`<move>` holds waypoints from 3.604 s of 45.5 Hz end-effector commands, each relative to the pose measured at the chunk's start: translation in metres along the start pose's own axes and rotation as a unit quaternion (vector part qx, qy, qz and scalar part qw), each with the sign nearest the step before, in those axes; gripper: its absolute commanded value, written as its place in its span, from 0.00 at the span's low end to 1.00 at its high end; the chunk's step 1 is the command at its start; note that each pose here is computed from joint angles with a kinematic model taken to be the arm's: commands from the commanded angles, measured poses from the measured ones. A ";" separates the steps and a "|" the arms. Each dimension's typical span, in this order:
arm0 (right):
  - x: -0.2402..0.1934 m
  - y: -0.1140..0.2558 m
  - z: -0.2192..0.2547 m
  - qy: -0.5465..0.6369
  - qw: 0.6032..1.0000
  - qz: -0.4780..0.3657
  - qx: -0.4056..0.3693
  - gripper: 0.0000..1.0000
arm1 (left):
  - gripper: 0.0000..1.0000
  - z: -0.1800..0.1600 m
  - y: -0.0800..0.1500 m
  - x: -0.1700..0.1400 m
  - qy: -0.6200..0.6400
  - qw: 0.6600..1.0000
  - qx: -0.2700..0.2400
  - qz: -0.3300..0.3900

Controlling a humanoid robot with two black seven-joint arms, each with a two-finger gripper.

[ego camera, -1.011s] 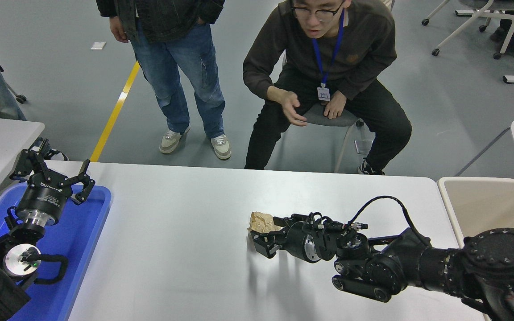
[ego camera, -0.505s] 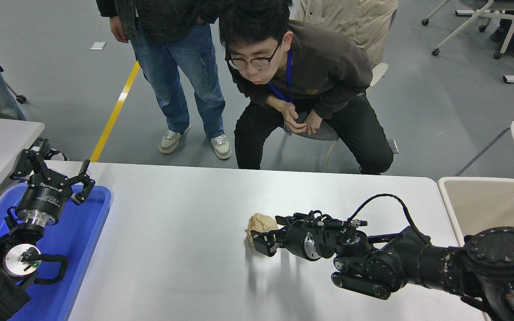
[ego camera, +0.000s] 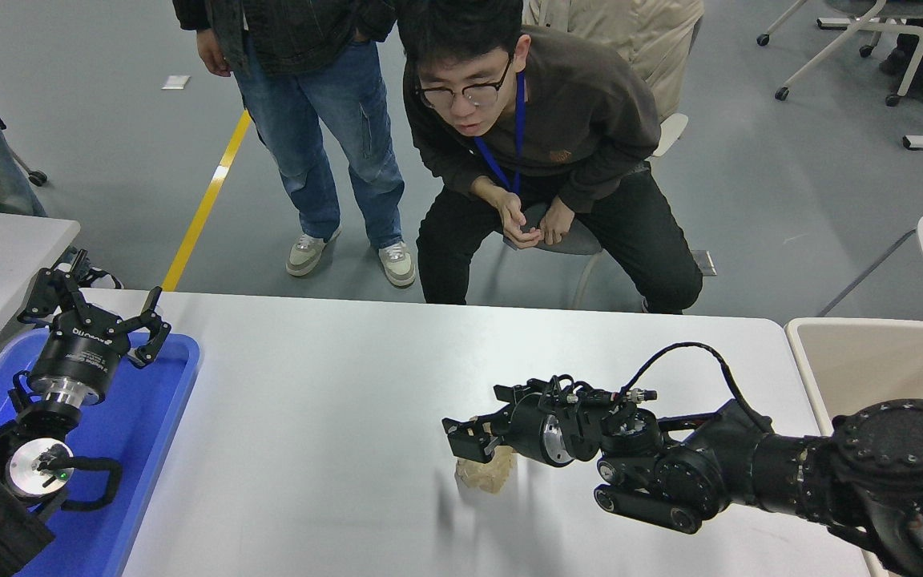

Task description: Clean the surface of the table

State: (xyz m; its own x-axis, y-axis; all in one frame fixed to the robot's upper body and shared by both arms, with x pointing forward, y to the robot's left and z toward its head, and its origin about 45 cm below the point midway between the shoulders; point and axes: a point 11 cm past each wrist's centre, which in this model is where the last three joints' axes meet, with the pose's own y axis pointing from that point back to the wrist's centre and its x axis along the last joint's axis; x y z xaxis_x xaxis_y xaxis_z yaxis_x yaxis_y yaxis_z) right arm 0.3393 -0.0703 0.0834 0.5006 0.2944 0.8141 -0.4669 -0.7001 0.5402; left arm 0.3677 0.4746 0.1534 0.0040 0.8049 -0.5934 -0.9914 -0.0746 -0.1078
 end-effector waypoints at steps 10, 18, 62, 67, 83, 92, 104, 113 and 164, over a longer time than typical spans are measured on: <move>-0.033 0.005 0.000 0.002 1.000 -0.028 0.010 0.99 | 1.00 0.000 0.000 0.000 0.000 1.000 0.000 0.000; -0.047 0.010 0.015 0.022 0.999 -0.026 -0.009 0.99 | 1.00 0.000 0.000 0.000 0.000 1.000 0.000 0.000; 0.032 0.011 -0.005 0.008 0.995 0.064 0.077 0.00 | 1.00 0.000 0.000 0.000 0.000 1.000 0.000 0.000; 0.060 0.011 -0.023 -0.015 0.992 0.077 0.098 0.00 | 1.00 0.000 0.000 0.000 0.000 1.000 0.000 0.000; 0.138 0.037 -0.052 -0.042 0.982 0.104 0.150 0.00 | 1.00 0.000 0.000 0.000 0.000 1.000 0.000 0.000; 0.191 0.072 -0.022 -0.078 0.976 0.156 0.128 0.00 | 1.00 0.000 0.000 0.000 0.000 1.000 0.000 0.000; 0.221 0.114 0.018 -0.121 0.965 0.214 0.092 0.00 | 1.00 0.000 0.000 0.000 0.000 1.000 0.000 0.000; 0.236 0.150 0.055 -0.167 0.947 0.268 0.054 0.00 | 1.00 0.000 0.000 0.000 0.000 1.000 0.000 0.000; 0.106 0.331 0.229 -0.338 0.823 0.428 -0.158 0.00 | 1.00 0.000 0.000 0.000 0.000 1.000 0.000 0.000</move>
State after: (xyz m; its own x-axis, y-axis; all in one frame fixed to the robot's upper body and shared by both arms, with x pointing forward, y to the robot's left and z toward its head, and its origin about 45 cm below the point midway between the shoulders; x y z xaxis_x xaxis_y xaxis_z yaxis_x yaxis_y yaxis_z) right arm 0.4200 -0.3666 0.3218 0.1975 -0.6802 0.7060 -0.9401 -0.3356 -0.0604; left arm 0.3677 0.4746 0.1534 0.0040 0.8049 -0.5934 -0.9914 -0.0746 -0.1078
